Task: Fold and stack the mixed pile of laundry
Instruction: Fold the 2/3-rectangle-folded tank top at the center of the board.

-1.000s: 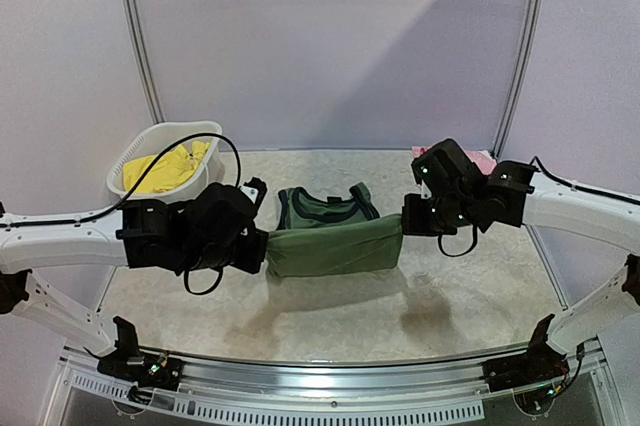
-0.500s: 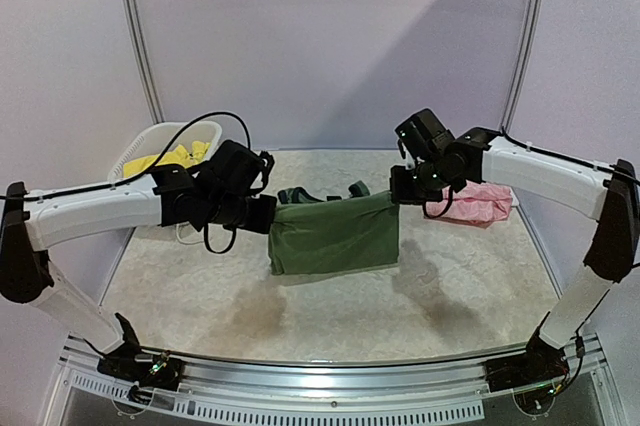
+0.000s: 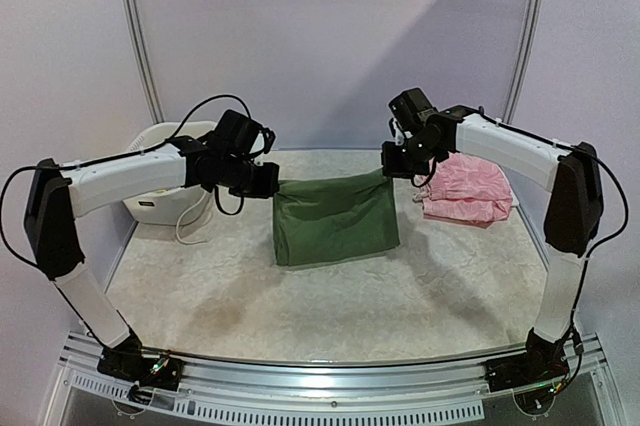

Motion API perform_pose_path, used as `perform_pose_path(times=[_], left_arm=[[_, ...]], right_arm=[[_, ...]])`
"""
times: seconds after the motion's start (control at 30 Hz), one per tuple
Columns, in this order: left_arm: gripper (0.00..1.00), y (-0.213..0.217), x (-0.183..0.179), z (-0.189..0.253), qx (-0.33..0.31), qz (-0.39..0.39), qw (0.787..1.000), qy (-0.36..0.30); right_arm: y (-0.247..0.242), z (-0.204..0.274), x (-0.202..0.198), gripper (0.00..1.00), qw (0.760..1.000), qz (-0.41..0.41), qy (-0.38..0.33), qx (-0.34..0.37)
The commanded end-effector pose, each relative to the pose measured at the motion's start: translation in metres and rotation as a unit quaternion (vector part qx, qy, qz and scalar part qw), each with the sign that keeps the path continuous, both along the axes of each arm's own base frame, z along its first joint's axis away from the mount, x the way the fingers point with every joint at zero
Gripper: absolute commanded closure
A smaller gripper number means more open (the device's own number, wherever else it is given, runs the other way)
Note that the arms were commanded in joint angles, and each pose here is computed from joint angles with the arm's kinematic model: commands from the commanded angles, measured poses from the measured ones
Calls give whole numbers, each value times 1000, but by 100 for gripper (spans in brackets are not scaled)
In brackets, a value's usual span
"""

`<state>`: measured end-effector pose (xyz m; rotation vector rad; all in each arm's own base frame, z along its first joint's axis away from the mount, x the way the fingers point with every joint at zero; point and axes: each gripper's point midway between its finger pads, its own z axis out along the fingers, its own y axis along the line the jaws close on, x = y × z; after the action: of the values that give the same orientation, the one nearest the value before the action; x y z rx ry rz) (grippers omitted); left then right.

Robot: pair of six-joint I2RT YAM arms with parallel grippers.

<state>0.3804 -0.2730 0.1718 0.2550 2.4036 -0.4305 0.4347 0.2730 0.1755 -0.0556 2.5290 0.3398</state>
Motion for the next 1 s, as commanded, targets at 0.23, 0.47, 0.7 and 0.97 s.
perform_pose_path(times=[0.23,0.47,0.7,0.97], left_arm=[[100,4,61,-23,-33,-4,999,27],[100,14,94,-46,-34,12,999,38],[100,17,123,-75,-41,19,998,52],[100,20,155,-101,-49,29,997,56]], right_arm=[[11,-31,59,100,1000,11,13,10],[18,-47,90,100,999,20,4,40],[20,-74,113,100,998,21,3,60],[24,-88,142,98,995,16,-21,93]])
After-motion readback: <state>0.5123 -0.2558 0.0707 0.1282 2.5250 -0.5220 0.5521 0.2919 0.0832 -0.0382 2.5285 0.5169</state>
